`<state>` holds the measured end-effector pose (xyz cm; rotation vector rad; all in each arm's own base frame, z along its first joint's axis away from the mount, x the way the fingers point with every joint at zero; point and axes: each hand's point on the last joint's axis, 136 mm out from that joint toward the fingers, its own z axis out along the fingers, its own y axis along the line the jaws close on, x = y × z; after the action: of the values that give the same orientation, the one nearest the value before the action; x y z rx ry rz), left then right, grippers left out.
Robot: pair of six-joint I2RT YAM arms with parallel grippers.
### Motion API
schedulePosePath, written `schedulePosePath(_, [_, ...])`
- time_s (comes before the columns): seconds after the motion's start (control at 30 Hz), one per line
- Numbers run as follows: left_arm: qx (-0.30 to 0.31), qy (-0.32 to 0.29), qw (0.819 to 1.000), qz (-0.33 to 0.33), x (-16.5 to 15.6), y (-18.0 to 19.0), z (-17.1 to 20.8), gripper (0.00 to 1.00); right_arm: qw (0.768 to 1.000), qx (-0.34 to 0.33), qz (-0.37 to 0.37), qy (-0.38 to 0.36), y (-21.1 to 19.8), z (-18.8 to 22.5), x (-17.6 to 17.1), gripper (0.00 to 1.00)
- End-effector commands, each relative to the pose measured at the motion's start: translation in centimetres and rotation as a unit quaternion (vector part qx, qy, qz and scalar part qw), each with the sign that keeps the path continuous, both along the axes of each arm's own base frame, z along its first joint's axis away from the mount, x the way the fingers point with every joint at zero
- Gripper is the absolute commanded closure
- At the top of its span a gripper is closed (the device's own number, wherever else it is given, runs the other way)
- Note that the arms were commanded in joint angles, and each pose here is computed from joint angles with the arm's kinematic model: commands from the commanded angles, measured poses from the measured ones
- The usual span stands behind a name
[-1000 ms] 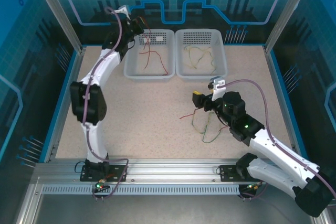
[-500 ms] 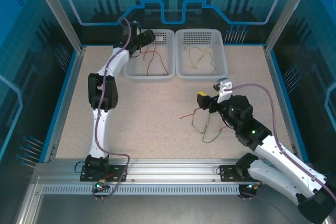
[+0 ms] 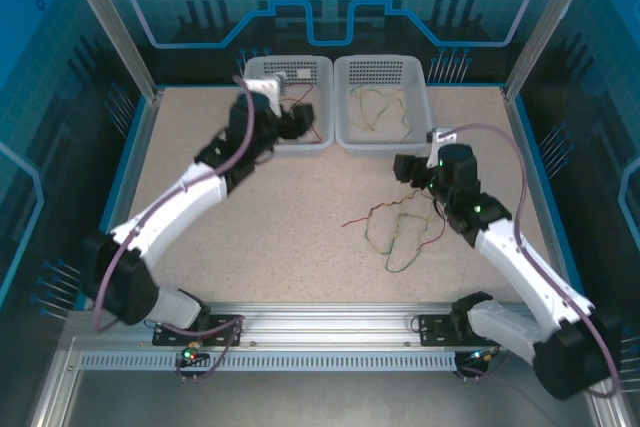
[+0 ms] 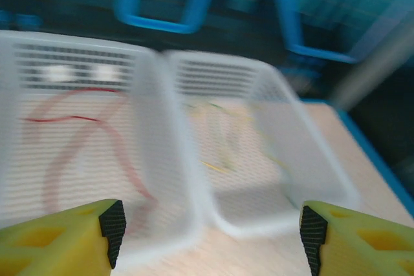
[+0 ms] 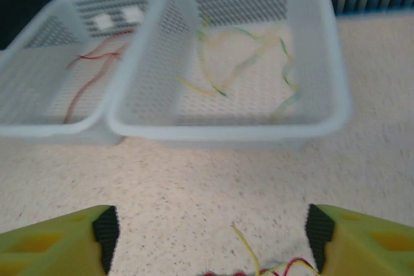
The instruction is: Untangle the cables
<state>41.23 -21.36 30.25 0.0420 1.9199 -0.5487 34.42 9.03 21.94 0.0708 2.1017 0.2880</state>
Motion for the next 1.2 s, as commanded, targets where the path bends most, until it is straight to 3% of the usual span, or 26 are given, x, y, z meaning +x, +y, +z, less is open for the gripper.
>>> schedulePosePath(0.0, [0.028, 0.019, 0.998, -0.061, -3.2, -3.9, -5.7, 0.31, 0.988, 0.049, -0.029, 0.143, -1.5, -5.1, -0.9, 0.27])
schedulePosePath(0.1, [0.033, 0.049, 0.992, -0.114, -7.1, -7.4, -9.9, 0.36, 0.973, 0.056, -0.072, 0.214, -4.1, -8.4, -1.8, 0.28])
schedulePosePath(0.23, [0.057, 0.099, 0.978, -0.176, -9.6, -11.4, -14.3, 0.38, 0.949, 0.114, -0.108, 0.275, -6.7, -12.1, -2.8, 0.31])
schedulePosePath(0.4, [0.025, 0.121, 0.963, -0.238, -9.7, -15.5, -16.6, 0.39, 0.944, 0.108, -0.121, 0.288, -7.9, -13.7, -2.7, 0.33])
schedulePosePath(0.57, [0.022, 0.151, 0.948, -0.281, -9.2, -19.6, -18.7, 0.39, 0.939, 0.111, -0.113, 0.305, -7.8, -15.2, -2.5, 0.48])
schedulePosePath(0.67, [0.022, 0.159, 0.94, -0.301, -9.4, -21.2, -19.9, 0.39, 0.934, 0.12, -0.111, 0.319, -7.5, -16.4, -2.6, 0.52])
schedulePosePath(0.77, [-0.001, 0.173, 0.934, -0.312, -9.6, -22.2, -21.0, 0.39, 0.929, 0.134, -0.099, 0.33, -6.8, -17.5, -2.8, 0.53])
schedulePosePath(0.9, [-0.006, 0.187, 0.934, -0.304, -9.5, -22.3, -22.2, 0.41, 0.928, 0.16, -0.065, 0.331, -5.4, -17.7, -2.6, 0.78])
schedulePosePath(1.03, [0.006, 0.16, 0.952, -0.26, -8.4, -19.7, -21.7, 0.47, 0.937, 0.164, -0.04, 0.307, -4.2, -16.0, -2.3, 0.99])
schedulePosePath(1.17, [-0.008, 0.154, 0.963, -0.219, -6.6, -16.3, -20.9, 0.49, 0.946, 0.16, -0.003, 0.281, -2.4, -14.0, -2.0, 1.0])
